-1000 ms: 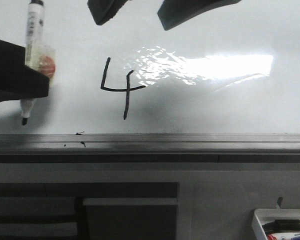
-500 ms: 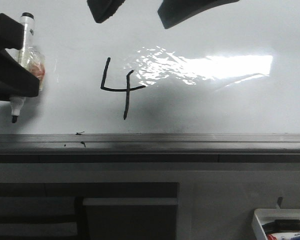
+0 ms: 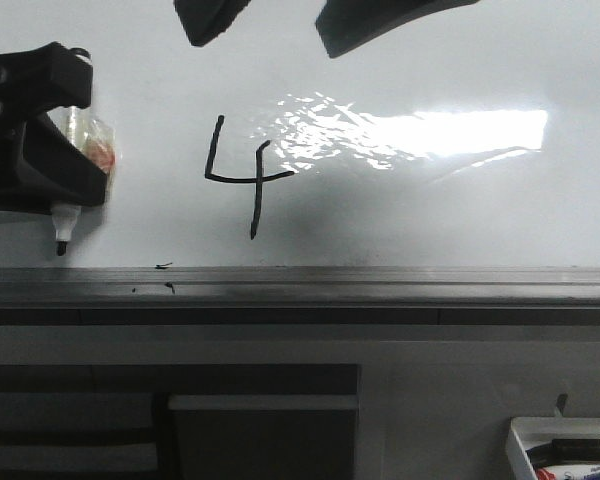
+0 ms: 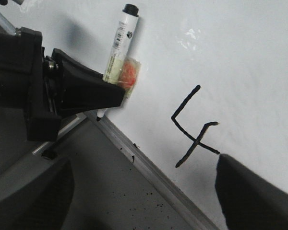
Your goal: Write number 4 on whiteboard
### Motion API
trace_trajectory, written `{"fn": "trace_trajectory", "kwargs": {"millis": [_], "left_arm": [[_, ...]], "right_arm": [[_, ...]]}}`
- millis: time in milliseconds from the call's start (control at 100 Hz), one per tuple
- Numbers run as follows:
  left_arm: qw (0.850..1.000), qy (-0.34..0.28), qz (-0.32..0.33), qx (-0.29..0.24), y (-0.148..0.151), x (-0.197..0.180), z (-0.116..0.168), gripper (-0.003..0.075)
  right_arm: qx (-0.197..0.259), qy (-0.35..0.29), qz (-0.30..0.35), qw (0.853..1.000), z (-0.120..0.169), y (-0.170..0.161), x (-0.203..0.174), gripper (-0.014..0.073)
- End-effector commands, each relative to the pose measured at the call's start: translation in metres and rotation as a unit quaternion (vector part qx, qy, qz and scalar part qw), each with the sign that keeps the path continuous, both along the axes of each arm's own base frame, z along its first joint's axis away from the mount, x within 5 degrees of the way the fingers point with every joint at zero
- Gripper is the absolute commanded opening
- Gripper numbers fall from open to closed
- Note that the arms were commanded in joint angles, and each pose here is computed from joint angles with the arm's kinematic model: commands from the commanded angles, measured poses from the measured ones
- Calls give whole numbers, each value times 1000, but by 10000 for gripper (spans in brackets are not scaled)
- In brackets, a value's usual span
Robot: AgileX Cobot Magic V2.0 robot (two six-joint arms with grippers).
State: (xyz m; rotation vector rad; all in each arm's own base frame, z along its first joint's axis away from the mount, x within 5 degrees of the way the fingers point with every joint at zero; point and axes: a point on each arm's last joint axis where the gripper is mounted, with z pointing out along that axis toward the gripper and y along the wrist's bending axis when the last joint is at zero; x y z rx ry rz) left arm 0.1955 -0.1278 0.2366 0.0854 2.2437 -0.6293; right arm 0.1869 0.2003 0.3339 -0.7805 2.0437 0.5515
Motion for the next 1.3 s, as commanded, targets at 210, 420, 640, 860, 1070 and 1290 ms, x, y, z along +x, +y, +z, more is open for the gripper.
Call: {"fn": "trace_trajectory", "kwargs": {"millis": [210,420,640,860,1070,1290], "left_arm": [[998,-53,19,-31,-2,10,20,293],[998,-55,19,-32,-2,9,21,327],[997,-66,10,-45,3,-2,35,325],[990,-120,5,-69,14,-20,61,260],[981,-179,-1,-80,34,-49,71,-20],[959,-269,3,-90,60,-86,61,-20]], "right_arm": [[36,-45,-2,998,24,-3,0,545],[36,-45,-2,998,24,-3,0,545],[26,-34,-1,999,21,-4,-1,325],[16,-25,0,1000,19,-6,-3,-61],[63,-87,-2,994,30,-24,-18,-61],[127,-162,-5,979,20,-61,-53,-59]]}}
